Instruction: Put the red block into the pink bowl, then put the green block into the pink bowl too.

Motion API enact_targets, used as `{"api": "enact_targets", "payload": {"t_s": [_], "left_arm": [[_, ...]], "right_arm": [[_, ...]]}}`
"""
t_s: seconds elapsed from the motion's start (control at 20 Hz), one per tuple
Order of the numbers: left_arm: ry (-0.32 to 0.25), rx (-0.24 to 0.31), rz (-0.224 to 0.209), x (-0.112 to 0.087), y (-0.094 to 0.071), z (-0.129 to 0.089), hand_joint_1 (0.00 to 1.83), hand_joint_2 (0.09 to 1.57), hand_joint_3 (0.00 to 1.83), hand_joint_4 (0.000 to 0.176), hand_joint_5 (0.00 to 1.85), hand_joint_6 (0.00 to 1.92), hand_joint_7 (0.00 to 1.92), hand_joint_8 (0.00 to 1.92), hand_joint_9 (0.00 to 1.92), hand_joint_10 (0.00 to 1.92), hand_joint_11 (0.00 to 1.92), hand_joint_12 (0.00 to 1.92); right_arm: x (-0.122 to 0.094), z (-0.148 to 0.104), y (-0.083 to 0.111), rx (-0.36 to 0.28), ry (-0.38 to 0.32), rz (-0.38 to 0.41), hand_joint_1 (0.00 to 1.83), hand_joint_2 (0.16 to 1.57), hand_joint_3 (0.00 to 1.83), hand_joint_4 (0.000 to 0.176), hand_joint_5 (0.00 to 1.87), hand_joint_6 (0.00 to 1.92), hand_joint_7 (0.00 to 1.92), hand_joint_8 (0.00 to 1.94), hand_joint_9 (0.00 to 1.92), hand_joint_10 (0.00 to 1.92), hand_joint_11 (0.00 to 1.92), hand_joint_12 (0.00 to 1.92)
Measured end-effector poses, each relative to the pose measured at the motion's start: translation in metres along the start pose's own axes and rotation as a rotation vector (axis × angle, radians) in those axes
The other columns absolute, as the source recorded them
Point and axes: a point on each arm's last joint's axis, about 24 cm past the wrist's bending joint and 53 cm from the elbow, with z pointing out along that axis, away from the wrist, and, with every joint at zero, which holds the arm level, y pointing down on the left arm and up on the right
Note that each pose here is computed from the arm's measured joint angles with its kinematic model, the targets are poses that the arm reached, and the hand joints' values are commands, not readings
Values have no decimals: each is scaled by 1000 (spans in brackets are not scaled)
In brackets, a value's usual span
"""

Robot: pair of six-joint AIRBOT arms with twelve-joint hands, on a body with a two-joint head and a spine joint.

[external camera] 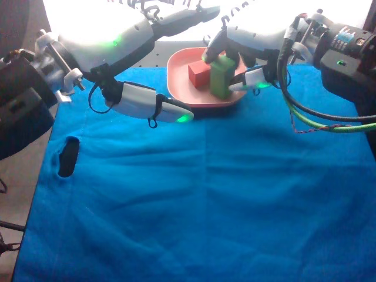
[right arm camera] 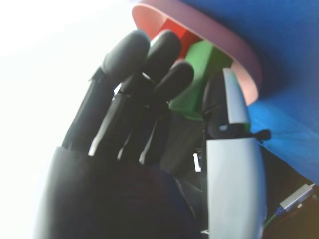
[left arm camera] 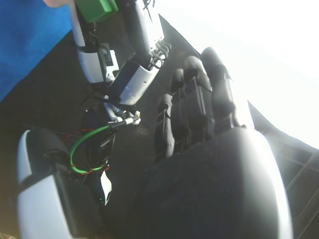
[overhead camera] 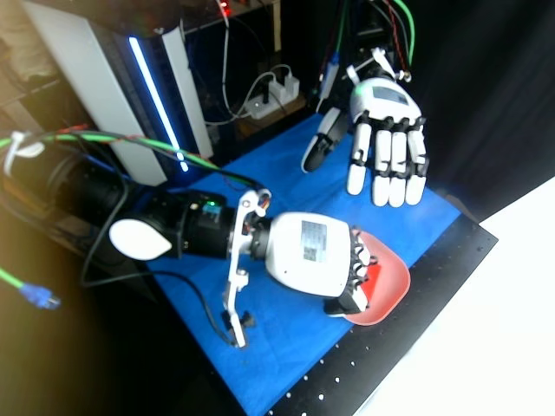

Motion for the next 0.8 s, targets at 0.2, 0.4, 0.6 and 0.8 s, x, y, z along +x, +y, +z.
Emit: {"api": "enact_targets", "payload": {"t_s": [0.2,0.4,0.6,0.8], "left_arm": [[-1,-3,-3,0,1,0,693,827,3,158,88,0,282,0,291,3,0,545],[-3,-13,-6,-1,4,0,699,807,0,162,66,0,282,0,354,3,82,515],[2,-58,-3,-5,20,-4,735,808,4,137,51,1,243,0,305,0,90,435],[-38,-160,-5,-18,50,-21,760,799,1,143,75,3,266,7,315,5,114,367]], "right_arm": [[0,0,0,0,1,0,892,824,0,0,492,0,778,0,896,0,481,1145],[0,0,0,1,1,8,803,700,0,52,249,0,464,0,586,0,336,830],[-9,-6,-8,18,-4,35,697,624,0,175,12,1,151,2,165,2,1,525],[-53,-16,-1,6,-61,11,840,671,1,176,0,0,1,0,80,3,0,541]]}}
